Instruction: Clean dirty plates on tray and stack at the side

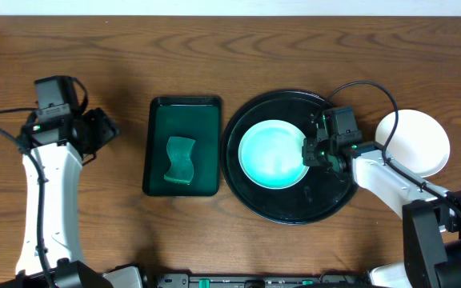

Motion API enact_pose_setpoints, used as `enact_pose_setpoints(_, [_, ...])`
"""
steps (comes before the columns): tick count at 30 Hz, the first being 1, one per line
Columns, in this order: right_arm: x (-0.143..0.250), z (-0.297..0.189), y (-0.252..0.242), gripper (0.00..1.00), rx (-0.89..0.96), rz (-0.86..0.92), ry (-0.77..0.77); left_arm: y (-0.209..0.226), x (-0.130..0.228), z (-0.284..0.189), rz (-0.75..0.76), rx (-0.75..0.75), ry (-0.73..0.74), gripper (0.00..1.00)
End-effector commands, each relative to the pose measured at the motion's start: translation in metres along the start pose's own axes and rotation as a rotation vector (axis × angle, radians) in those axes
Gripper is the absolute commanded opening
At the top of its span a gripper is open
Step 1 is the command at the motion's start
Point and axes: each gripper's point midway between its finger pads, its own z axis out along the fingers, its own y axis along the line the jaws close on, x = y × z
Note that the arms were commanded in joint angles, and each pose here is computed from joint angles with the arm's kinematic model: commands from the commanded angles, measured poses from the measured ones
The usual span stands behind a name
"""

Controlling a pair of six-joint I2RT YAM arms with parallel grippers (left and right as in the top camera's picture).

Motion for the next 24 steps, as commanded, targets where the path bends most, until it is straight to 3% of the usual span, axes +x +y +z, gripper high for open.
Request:
enact_pose_setpoints(1, [0.0039,0.003,0.0065,0.17,-0.021,-0.015,0.014,0.0104,-0.008,-0.004,-0.034,-0.014,-0.016,0.79])
enact_pose_setpoints(10, [0.0039,0.003,0.0065,0.29,-0.021,-0.015,0.014,0.0118,-0.0086,-0.0041,-0.038,-0.016,-0.017,0.79])
enact_pose_setpoints(24, [0.004,0.003,0.0065,0.38,-0.021,-0.015,0.014,0.0118,-0.0086,-0.004,-0.038,-0.016,-0.017,0.8])
